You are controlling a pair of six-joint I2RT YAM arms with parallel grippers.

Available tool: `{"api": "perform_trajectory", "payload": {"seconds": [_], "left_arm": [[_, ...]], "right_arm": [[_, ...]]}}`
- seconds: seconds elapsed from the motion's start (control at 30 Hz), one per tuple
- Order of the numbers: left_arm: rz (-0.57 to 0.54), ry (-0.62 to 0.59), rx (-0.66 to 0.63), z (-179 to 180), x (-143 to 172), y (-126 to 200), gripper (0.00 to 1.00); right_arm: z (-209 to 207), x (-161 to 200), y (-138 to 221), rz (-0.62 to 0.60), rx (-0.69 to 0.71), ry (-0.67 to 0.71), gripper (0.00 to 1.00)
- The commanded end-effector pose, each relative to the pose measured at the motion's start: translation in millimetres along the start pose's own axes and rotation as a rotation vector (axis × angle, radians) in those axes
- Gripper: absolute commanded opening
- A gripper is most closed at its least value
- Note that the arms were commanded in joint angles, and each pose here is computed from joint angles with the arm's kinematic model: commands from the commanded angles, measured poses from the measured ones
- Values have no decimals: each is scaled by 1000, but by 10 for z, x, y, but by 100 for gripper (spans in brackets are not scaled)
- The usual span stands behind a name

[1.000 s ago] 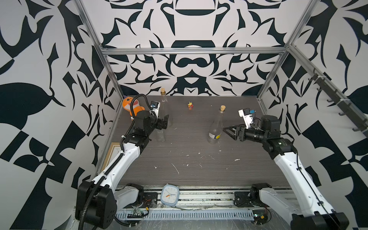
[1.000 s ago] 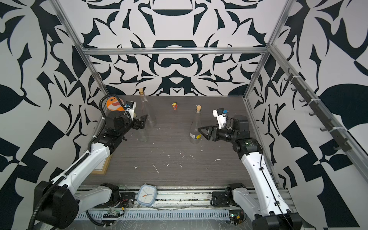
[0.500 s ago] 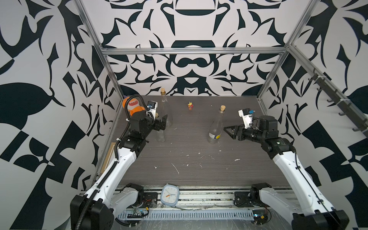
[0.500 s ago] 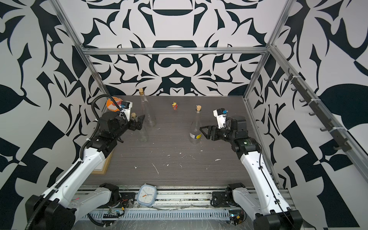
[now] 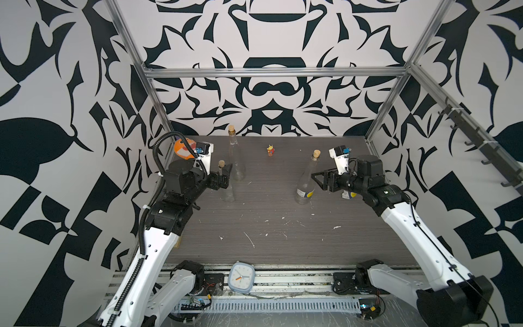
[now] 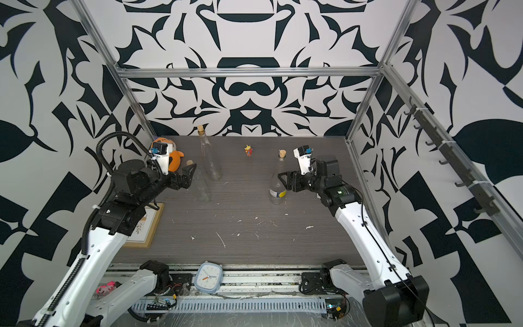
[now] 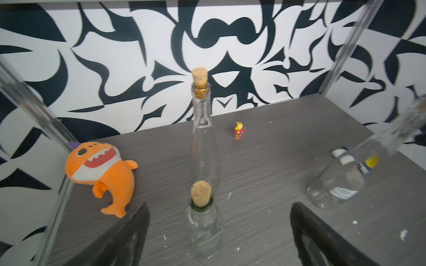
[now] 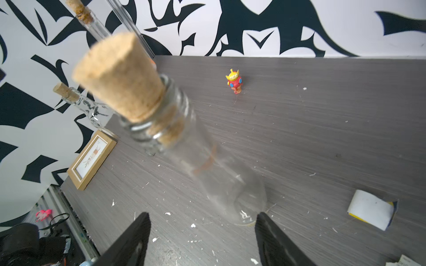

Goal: Remove the label from the bottle
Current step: Place the bottle at the center of the board, then pick up the bottle from the center of the board.

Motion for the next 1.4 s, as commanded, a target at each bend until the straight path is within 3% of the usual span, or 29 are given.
{"api": "perform_trajectory", "payload": {"seconds": [0.0,0.23,0.4,0.57,0.73,0.9,1.13,1.37], "left_arm": [[-31,-11,189,-325,-69,198,99],[-74,-3,334,-552,-187,349,99],[-120,13,511,-797,-285,442,99],[-139,21,587,-897,-296,456,99],[-144,28,597,-918,-260,439,99],[-133,51,625,-949,-205,359,99],[-118,61,627,-947,-175,264,99],[-140,49,705,-1107,-171,252,99]], "right_arm": [[160,-344,52,-124,-24,83,73],[322,-474,-55,-174,-44,170,70],[371,-594,-109,-203,-41,190,70],[452,-662,-195,-208,-64,203,68],[492,-668,-266,-206,-63,219,51],[560,-664,-269,-208,-76,229,23],[772,-630,-190,-197,-171,264,12],[1248,-394,-28,-124,-460,379,1]]}}
Point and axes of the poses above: each gripper's point midway between its finger pads, its own y axis back along the fingers, its own z axis along the line the jaws close on, x = y × z, the point moved 1 cm from there along y, back along the fingers, and after that the axes turned 15 degrees about -y, right-handed, at the moved point
